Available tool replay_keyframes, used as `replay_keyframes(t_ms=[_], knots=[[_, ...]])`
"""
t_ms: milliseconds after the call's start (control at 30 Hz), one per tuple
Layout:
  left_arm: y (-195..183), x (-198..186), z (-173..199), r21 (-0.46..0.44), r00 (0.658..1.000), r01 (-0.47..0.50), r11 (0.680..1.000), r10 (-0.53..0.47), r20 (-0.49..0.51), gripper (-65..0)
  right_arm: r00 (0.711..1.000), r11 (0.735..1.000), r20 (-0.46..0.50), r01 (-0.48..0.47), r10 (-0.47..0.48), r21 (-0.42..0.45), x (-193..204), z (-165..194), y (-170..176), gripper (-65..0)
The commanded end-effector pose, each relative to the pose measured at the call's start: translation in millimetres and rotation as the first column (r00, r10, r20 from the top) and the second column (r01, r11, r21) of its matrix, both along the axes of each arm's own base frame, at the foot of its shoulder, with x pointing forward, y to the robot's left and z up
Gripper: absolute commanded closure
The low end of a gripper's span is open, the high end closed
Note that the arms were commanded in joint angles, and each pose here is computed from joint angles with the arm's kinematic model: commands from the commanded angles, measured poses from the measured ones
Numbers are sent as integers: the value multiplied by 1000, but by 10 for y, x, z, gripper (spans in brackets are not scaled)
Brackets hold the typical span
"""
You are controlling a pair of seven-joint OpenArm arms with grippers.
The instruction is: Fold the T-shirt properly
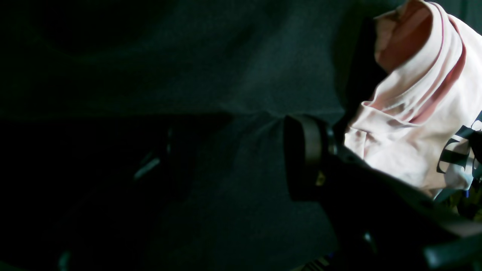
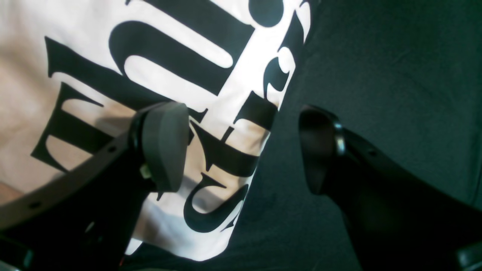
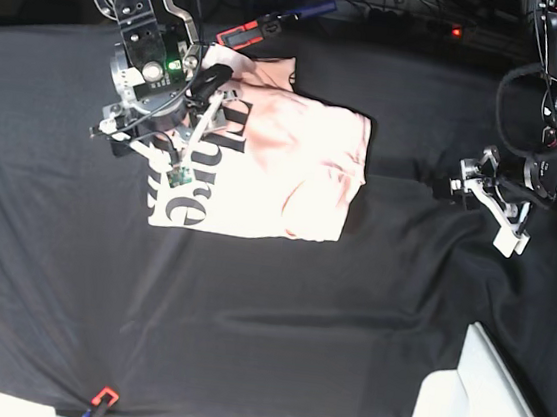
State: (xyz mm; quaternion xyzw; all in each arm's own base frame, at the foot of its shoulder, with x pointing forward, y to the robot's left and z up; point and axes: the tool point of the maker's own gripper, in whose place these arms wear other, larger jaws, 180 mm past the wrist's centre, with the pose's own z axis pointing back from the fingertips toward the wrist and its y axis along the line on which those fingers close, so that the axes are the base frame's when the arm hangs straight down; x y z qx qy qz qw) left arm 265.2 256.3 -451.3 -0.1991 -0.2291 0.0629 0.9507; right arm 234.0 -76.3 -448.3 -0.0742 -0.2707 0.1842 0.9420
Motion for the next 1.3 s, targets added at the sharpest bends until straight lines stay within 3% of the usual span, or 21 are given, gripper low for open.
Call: replay_keyframes(t_ms=[0, 100, 200, 467, 667, 733, 933, 1133, 1267], knots=[[78, 103, 122, 12, 999, 2, 1000, -3, 41, -366, 999, 1000, 37, -1, 1, 1, 81, 77, -1, -399], [83, 94, 111, 11, 999, 0, 1000, 0, 37, -366, 999, 1000, 34, -2, 2, -2, 76, 70, -7, -299], [83, 94, 111, 11, 999, 0, 1000, 0, 37, -366, 999, 999, 15, -50, 50, -1, 52, 51, 38, -248], [83, 87, 106, 11, 999, 0, 1000, 0, 36, -366, 998, 998, 7, -62, 62, 1, 35, 40, 44, -247], [84, 85, 103, 11, 999, -1, 1000, 0, 34, -366, 998, 999, -57, 39, -38, 0, -27, -175, -154, -310], [84, 85, 103, 11, 999, -1, 1000, 0, 34, -366, 999, 999, -40, 33, -33, 7, -11, -172, -139, -277], [84, 91, 107, 11, 999, -1, 1000, 0, 36, -366, 999, 999, -27, 37, -37, 10, 8, -163, -155, -58], [84, 98, 111, 11, 999, -1, 1000, 0, 38, -366, 999, 999, -21, 41, -41, 2, 26, -148, -188, -39], [84, 105, 115, 11, 999, -1, 1000, 0, 39, -366, 995, 995, 3, 96, -96, -16, 83, -81, -419, -39]])
